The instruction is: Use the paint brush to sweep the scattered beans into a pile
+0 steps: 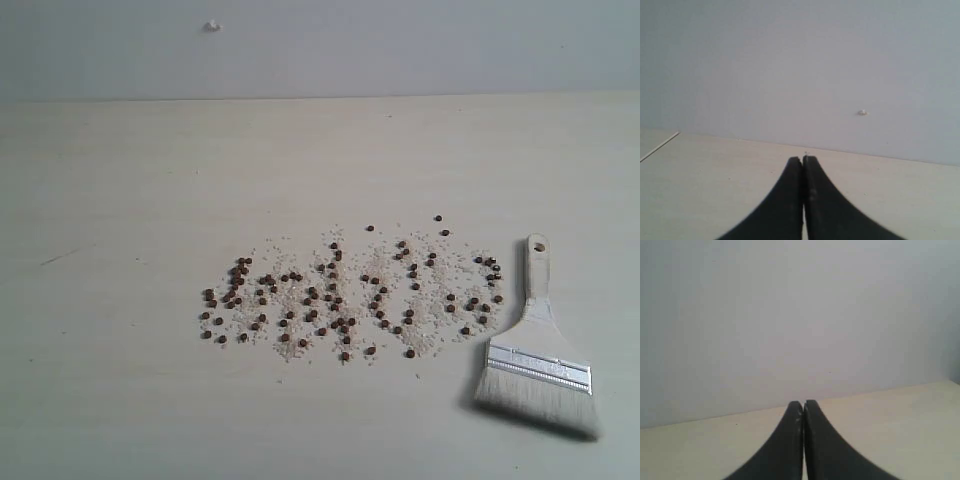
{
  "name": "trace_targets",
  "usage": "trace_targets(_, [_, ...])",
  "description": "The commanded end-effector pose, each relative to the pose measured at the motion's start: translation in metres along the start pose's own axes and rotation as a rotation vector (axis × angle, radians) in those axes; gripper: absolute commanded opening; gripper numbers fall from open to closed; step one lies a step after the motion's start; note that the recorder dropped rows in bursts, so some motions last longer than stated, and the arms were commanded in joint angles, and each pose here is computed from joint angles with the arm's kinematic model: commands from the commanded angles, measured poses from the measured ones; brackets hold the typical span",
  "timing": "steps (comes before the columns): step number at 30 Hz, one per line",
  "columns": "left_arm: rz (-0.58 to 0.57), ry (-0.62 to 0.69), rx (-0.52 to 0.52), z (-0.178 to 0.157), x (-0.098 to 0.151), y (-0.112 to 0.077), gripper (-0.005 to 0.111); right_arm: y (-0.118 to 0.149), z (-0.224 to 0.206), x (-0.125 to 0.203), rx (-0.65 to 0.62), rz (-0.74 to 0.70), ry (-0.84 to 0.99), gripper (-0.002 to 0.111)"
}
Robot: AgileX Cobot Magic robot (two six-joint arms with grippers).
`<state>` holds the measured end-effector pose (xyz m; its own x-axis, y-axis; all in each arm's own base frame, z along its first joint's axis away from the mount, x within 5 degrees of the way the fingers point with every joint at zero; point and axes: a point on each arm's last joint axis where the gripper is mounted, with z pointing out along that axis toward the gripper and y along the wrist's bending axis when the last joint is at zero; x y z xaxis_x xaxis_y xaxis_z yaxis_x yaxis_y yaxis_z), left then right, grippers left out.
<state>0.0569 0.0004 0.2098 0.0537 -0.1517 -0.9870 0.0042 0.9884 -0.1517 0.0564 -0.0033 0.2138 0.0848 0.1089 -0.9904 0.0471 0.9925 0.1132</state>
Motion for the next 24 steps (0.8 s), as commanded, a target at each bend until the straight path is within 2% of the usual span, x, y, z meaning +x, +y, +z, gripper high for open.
trace_targets(1, [0.001, -0.011, 0.001, -0.001, -0.001, 0.000, 0.000, 0.000, 0.000, 0.001, 0.003, -0.005, -0.003, 0.000])
trace_targets(6, [0.001, -0.011, 0.001, -0.001, -0.001, 0.000, 0.000, 0.001, 0.000, -0.002, -0.011, 0.005, -0.038, 0.000])
trace_targets(10, [0.001, -0.011, 0.001, -0.001, -0.001, 0.000, 0.000, 0.002, -0.001, -0.008, -0.037, 0.209, -0.103, 0.000])
trace_targets(13, [0.001, -0.011, 0.001, -0.001, -0.001, 0.000, 0.000, 0.003, -0.001, -0.010, -0.044, 0.216, -0.119, 0.000])
trace_targets(19, [0.001, -0.011, 0.001, -0.001, -0.001, 0.000, 0.000, 0.009, -0.008, -0.034, -0.147, 0.221, -0.383, 0.000])
trace_targets(22, [0.001, -0.011, 0.001, -0.001, -0.001, 0.000, 0.000, 0.006, -0.011, -0.040, -0.161, 0.396, -0.458, 0.000])
trace_targets(24, [0.001, -0.011, 0.001, -0.001, -0.001, 0.000, 0.000, 0.001, -0.011, -0.041, -0.113, 0.427, -0.472, 0.000])
